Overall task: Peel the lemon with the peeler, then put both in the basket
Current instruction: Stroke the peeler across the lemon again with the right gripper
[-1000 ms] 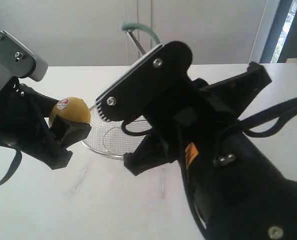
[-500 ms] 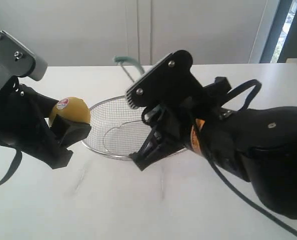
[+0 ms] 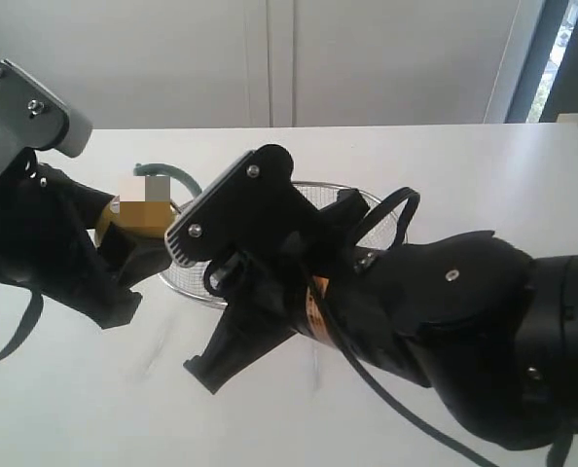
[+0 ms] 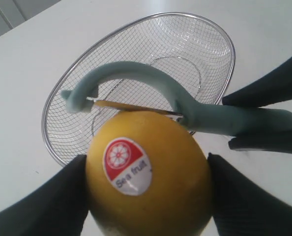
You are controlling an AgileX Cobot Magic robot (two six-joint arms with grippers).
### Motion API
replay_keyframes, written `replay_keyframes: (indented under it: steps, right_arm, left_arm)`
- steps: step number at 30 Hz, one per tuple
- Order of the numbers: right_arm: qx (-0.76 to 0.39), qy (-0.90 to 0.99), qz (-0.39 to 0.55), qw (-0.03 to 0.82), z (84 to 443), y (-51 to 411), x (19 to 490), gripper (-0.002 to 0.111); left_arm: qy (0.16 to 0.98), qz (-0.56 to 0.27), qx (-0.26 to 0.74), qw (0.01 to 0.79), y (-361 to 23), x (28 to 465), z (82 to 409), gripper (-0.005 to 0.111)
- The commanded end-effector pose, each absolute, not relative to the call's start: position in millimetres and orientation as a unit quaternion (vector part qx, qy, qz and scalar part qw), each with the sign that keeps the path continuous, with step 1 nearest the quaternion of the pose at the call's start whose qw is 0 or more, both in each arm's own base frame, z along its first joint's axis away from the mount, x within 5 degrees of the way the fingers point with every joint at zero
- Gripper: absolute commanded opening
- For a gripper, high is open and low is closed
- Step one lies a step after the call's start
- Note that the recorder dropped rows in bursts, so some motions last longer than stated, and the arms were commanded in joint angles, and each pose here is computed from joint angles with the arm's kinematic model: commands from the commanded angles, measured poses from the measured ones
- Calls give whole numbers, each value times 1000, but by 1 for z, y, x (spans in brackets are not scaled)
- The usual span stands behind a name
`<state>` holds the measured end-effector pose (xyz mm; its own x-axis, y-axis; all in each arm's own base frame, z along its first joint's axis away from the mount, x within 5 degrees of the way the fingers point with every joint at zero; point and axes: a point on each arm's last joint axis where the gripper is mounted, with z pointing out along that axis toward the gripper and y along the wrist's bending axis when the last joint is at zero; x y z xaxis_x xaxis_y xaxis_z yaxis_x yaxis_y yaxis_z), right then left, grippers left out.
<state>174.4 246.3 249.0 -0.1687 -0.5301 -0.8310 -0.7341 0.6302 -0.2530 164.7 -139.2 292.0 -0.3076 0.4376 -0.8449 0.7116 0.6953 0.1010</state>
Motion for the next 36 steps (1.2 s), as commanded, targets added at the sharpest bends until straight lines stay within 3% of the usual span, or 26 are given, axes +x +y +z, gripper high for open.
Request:
replay_keyframes:
  steps: [1, 36]
  right_arm:
    - [-418, 752, 104, 499, 253, 250, 172, 0]
    - [-396, 745, 89, 530, 268, 240, 163, 0]
  left_arm:
    - [791, -156, 348, 478, -139, 166, 299, 0]
    - [791, -156, 348, 478, -139, 166, 299, 0]
